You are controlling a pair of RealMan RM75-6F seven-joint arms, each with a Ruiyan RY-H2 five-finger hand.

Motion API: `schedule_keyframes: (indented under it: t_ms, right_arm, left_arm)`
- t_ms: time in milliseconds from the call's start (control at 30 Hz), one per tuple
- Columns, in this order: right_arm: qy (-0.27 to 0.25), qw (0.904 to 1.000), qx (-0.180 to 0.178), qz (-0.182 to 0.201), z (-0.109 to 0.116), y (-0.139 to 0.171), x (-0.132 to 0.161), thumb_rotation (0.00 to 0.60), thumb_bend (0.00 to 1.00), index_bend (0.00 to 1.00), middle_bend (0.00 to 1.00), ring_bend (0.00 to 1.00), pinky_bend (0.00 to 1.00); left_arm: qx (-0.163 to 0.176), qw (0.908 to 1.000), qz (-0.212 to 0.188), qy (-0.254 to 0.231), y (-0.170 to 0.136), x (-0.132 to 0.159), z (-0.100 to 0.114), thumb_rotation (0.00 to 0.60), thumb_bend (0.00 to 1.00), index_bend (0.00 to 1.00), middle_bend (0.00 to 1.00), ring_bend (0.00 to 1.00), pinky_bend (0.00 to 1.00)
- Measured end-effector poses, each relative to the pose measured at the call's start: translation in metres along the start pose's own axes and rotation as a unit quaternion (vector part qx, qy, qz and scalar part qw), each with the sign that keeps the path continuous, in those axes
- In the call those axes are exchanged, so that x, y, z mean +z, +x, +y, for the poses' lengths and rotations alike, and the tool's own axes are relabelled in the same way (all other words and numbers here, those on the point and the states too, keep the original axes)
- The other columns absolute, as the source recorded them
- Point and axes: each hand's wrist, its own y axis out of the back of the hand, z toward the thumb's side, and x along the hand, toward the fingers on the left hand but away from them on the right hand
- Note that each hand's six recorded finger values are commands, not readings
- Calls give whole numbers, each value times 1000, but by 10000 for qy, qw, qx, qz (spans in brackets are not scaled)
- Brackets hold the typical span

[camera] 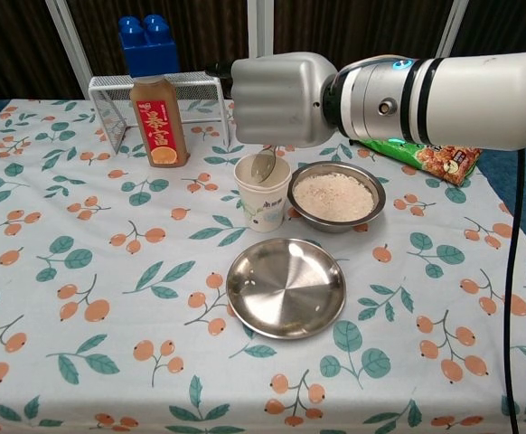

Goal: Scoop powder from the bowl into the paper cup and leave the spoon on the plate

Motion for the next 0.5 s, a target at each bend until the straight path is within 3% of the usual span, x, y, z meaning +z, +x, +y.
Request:
schedule_keyframes:
  t_ms: [500]
  right_arm:
    - [-569,9980,139,-255,-8,12,-16,600,340,540,567,243,0]
  left_arm:
    - [47,10000,-14,12,1,1,3,600,7,269,221,132,102]
